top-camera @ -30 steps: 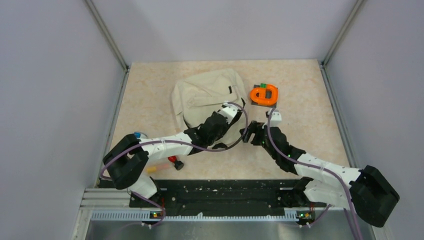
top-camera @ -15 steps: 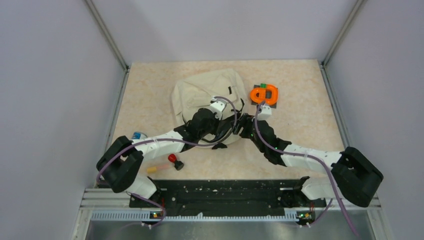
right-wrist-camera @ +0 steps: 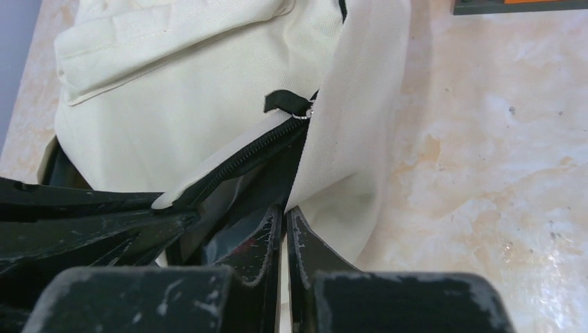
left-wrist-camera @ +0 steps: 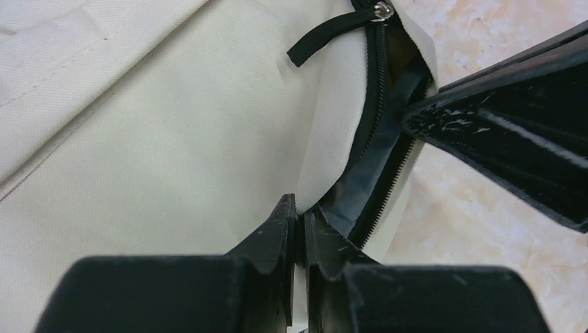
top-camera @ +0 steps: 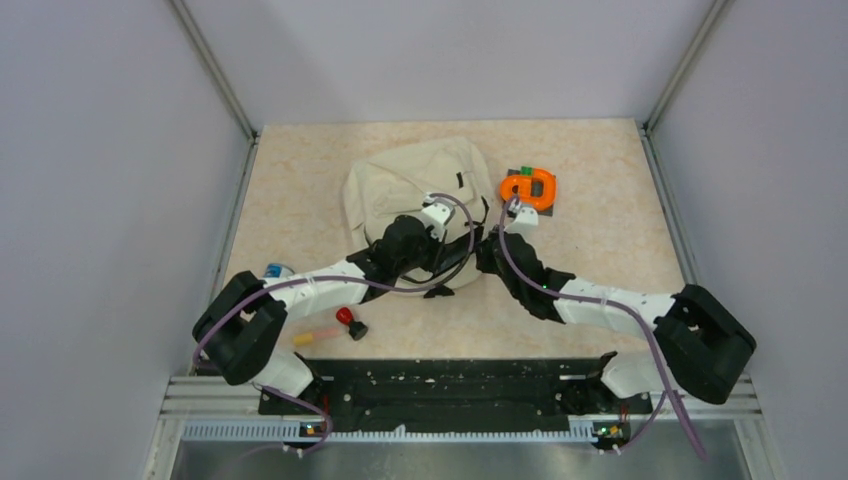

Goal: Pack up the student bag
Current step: Zip the student bag at the center of the board.

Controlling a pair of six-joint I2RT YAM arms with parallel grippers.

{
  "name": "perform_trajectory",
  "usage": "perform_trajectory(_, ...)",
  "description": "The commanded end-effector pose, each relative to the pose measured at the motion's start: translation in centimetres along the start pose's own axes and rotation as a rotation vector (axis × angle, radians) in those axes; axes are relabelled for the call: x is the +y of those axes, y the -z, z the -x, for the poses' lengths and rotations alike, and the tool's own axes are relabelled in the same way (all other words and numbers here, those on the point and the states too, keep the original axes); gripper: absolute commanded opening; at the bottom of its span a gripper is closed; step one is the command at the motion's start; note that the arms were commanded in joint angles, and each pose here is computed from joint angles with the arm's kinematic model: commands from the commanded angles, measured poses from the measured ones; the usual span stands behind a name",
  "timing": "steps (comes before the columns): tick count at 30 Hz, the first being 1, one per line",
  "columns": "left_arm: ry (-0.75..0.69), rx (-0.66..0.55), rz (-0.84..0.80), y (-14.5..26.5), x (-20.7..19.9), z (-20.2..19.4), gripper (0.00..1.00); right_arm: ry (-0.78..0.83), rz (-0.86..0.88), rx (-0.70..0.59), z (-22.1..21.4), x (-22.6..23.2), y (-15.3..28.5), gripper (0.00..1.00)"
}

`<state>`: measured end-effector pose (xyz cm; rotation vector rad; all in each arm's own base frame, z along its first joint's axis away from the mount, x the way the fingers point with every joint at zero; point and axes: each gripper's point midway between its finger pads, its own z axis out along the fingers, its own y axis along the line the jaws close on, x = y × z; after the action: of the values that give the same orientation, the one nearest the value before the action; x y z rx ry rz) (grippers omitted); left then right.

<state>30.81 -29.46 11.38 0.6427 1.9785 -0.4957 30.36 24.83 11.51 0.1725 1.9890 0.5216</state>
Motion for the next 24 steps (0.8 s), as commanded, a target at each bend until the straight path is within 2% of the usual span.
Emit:
perform_trajectory(1,-0.018,0.021,-0.093,-0.4,-1.5,0.0,0.08,-0.009,0.017,-0.033,2.3,0.3,2.5,0.00)
perform_trajectory(5,-0.023,0.063,-0.150,-0.4,-2.5,-0.9,0.09,-0.032,0.051,0.015,1.2,-0.6,3.9,0.00)
perform_trajectory(7,-0.020,0.066,-0.201,-0.2,-3.4,-0.7,0.15,-0.039,0.070,0.040,-0.1,-1.3,4.0,0.00)
perform_trajectory(12,0.023,0.042,-0.373,1.4,-6.6,1.9,0.58,-0.053,0.104,0.078,-2.5,-2.5,3.9,0.00)
perform_trajectory(14,0.052,0.035,-0.452,2.3,-7.8,3.3,0.68,-0.048,0.118,0.075,-2.7,-2.6,3.9,0.00)
perform_trajectory(17,0.112,0.021,-0.575,3.5,-8.9,5.2,0.74,-0.039,0.118,0.069,-2.7,-2.9,4.0,0.00)
perform_trajectory(20,0.194,-0.014,-0.561,2.6,-7.4,6.6,0.76,-0.033,0.126,0.056,-2.4,-3.0,4.1,0.00)
perform_trajectory(24,0.220,-0.026,-0.552,-0.1,-6.0,6.6,0.76,-0.025,0.149,0.041,-1.9,-2.7,4.3,0.00)
